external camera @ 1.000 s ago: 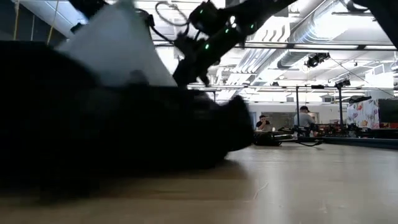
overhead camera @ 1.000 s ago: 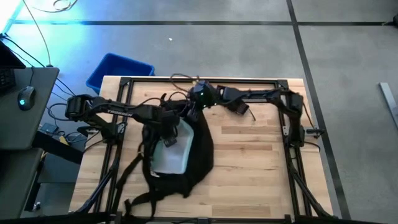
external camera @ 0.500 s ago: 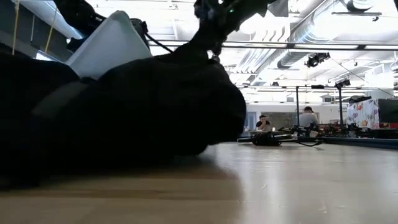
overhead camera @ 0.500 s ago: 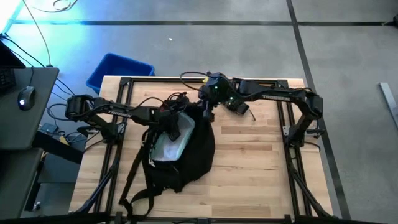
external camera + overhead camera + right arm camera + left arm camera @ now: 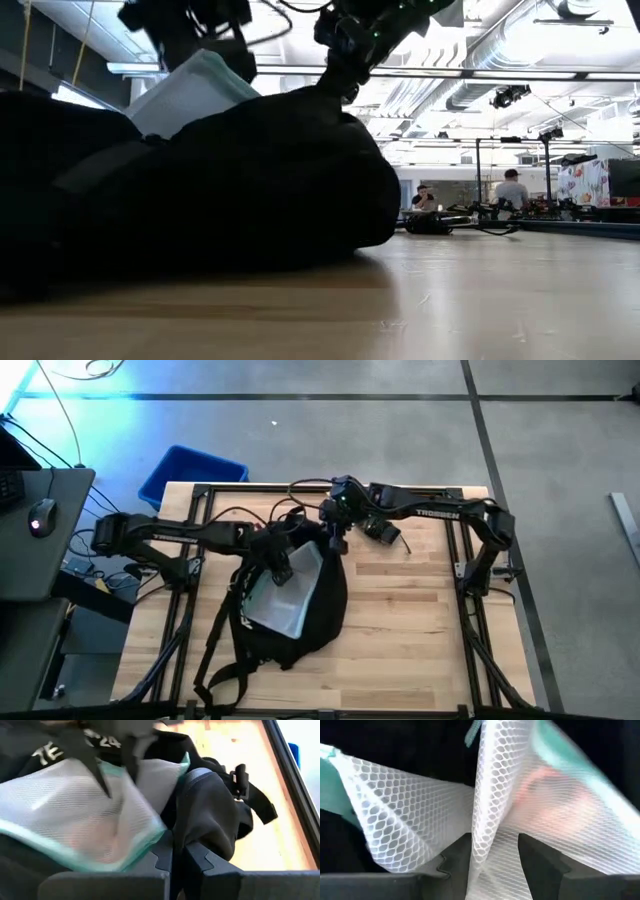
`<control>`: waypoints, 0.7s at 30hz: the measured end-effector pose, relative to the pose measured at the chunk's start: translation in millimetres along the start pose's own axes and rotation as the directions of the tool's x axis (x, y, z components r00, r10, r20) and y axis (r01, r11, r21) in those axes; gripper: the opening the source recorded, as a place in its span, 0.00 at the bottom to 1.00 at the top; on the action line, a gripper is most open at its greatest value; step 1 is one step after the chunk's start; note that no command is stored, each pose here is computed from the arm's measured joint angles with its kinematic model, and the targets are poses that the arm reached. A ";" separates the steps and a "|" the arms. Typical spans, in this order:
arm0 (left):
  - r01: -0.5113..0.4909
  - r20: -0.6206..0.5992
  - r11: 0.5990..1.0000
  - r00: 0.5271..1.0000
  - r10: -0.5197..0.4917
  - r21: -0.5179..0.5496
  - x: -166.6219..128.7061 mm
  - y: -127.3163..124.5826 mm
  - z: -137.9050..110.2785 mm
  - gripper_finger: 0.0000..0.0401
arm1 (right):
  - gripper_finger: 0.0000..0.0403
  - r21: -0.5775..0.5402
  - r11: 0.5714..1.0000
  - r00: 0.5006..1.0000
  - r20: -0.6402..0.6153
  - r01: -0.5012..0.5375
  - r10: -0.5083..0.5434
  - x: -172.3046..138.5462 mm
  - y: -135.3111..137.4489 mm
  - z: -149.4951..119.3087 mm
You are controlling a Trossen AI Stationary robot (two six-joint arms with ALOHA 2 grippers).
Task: Unpack backpack
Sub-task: Put the zip bag into the backpack
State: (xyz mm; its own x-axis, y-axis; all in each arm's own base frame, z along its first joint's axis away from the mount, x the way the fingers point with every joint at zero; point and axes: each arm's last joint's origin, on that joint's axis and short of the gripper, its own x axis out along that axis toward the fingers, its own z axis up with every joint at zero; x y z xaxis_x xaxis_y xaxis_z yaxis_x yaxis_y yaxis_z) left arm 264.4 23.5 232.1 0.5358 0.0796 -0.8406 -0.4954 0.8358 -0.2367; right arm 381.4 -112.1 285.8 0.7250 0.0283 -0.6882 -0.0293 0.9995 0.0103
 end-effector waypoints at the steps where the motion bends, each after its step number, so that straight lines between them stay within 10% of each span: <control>1: 0.009 0.001 1.000 1.000 -0.009 -0.005 -3.0 -3.3 -0.6 0.35 | 0.00 0.013 1.000 1.000 -0.004 0.012 -0.012 0.0 -3.0 -1.0; 12: 0.053 0.017 0.998 0.998 -0.052 -0.018 -16.4 -38.5 -16.6 0.35 | 0.28 -0.025 0.995 0.995 -0.015 0.096 -0.096 -11.1 -23.2 0.7; 16: -0.155 0.034 0.985 0.987 0.158 -0.069 -17.4 -32.5 -26.3 0.35 | 0.43 -0.046 0.993 0.994 -0.025 0.109 -0.110 -15.3 -16.0 8.1; 21: -0.471 0.170 0.873 0.857 0.486 -0.124 -21.1 -16.4 -29.1 0.35 | 0.53 -0.079 0.997 0.998 -0.060 -0.022 0.018 -10.3 13.5 10.7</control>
State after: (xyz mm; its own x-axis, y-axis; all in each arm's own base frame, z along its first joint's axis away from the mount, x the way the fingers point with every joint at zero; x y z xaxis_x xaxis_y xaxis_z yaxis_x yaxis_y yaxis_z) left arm 241.3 -7.7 239.5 0.3343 0.5666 -0.7531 -0.7698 0.6251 0.1286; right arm 380.9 -98.7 300.8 0.6821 0.0451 -0.7299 -0.0996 0.9945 -0.0317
